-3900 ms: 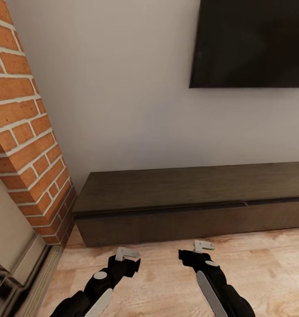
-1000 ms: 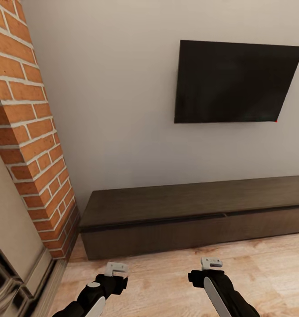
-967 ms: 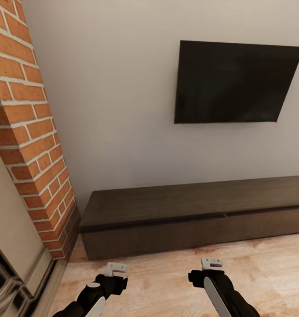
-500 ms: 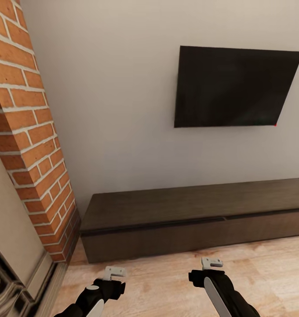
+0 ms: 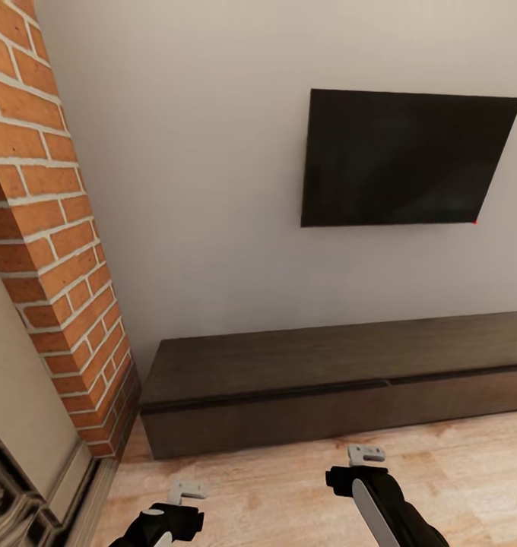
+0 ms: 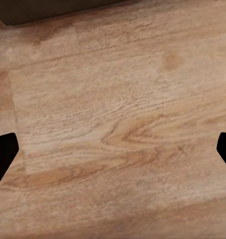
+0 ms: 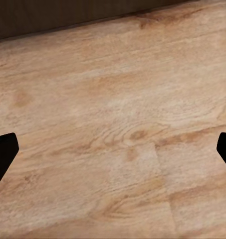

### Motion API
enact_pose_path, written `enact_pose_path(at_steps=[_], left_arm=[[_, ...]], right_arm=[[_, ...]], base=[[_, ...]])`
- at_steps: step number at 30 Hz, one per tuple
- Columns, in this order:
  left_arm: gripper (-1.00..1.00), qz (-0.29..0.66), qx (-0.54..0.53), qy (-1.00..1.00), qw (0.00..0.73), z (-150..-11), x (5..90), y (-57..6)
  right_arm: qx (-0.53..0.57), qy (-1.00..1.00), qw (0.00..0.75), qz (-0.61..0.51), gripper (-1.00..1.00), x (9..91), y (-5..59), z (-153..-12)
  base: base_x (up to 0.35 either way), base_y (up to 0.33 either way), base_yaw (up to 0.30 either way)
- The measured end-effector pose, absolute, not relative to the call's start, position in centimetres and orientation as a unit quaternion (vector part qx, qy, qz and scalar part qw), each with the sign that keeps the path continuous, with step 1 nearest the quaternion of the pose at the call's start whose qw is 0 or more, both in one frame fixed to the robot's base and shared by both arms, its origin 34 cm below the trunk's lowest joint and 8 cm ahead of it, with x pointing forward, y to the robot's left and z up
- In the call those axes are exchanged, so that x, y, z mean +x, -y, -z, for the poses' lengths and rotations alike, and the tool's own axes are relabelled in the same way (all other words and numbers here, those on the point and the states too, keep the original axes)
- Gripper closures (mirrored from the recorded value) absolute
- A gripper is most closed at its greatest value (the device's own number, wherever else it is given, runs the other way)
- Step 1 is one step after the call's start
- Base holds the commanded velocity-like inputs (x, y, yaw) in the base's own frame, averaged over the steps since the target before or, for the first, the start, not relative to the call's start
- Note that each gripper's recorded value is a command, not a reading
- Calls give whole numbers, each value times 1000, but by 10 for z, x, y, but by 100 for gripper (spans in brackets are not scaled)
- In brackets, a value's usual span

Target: Place each of the two pumpkins and all three candles from the living room inside a cabinet in the living room (use any cabinet), then make sure every cabinet is closed, and position the cauldron so it is next to a table in the living room.

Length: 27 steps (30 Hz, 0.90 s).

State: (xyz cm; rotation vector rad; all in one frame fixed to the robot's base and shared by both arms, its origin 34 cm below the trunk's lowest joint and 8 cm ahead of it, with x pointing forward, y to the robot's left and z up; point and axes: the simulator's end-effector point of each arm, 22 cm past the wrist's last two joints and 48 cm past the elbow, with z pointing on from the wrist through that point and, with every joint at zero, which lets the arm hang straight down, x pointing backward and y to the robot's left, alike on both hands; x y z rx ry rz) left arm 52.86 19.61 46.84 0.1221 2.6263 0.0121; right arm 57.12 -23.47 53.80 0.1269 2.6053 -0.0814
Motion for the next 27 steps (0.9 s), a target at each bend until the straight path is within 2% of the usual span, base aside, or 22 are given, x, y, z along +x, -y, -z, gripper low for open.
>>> enact_pose_path(at_steps=[27], left_arm=[[-100, -36, 36, -974, 220, -489, 510, -226]], right_arm=[[60, -968, 240, 45, -100, 557, 248, -555]], base=[[0, 0, 0]])
